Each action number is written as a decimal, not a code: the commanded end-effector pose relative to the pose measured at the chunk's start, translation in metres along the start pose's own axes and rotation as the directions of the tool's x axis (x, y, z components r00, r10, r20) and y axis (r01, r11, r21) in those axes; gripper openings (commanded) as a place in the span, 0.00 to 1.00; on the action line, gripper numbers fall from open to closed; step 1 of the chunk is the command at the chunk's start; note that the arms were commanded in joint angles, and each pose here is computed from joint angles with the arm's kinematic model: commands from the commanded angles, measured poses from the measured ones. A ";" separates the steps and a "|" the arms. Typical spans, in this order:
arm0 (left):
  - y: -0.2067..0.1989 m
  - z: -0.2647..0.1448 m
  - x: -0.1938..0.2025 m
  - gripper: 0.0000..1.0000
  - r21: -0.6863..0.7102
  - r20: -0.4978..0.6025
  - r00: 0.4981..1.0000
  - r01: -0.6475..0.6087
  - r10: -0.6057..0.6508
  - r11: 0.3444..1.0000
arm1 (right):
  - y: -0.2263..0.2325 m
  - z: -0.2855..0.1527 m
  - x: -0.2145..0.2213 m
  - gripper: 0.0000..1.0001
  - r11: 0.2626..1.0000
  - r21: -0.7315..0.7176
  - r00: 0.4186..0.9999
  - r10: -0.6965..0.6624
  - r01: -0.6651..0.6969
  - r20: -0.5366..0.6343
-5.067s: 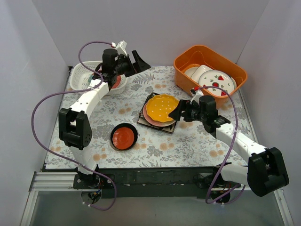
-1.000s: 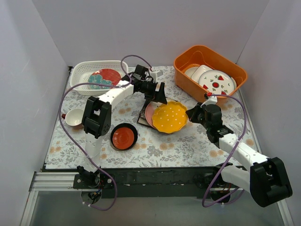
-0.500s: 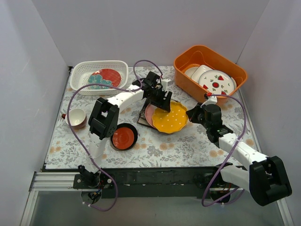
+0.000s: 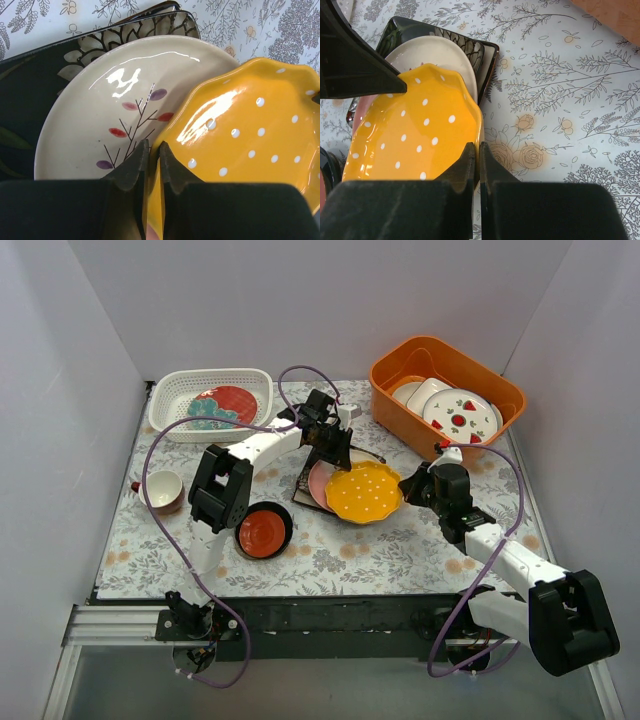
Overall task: Place the plates into the plastic bin on the countertop
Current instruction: Pick up the plate at the center of the board.
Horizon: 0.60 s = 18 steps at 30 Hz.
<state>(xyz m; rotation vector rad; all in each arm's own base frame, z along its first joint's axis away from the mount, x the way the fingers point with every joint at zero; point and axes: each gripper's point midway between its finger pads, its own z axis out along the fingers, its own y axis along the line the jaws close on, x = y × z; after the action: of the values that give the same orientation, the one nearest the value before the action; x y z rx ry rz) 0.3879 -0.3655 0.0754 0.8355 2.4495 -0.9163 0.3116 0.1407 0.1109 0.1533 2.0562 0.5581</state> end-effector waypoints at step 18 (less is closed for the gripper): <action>-0.017 -0.037 -0.033 0.00 -0.032 0.098 0.994 0.051 -0.048 0.998 | 0.053 0.011 -0.035 0.43 0.977 -0.213 0.997 0.031 -0.013 0.078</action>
<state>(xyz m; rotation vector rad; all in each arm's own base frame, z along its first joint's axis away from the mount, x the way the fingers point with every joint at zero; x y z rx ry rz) 0.3893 -0.3610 0.0794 0.7839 2.4766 -0.8770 0.3147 0.1483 0.0952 0.1459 2.0981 0.5909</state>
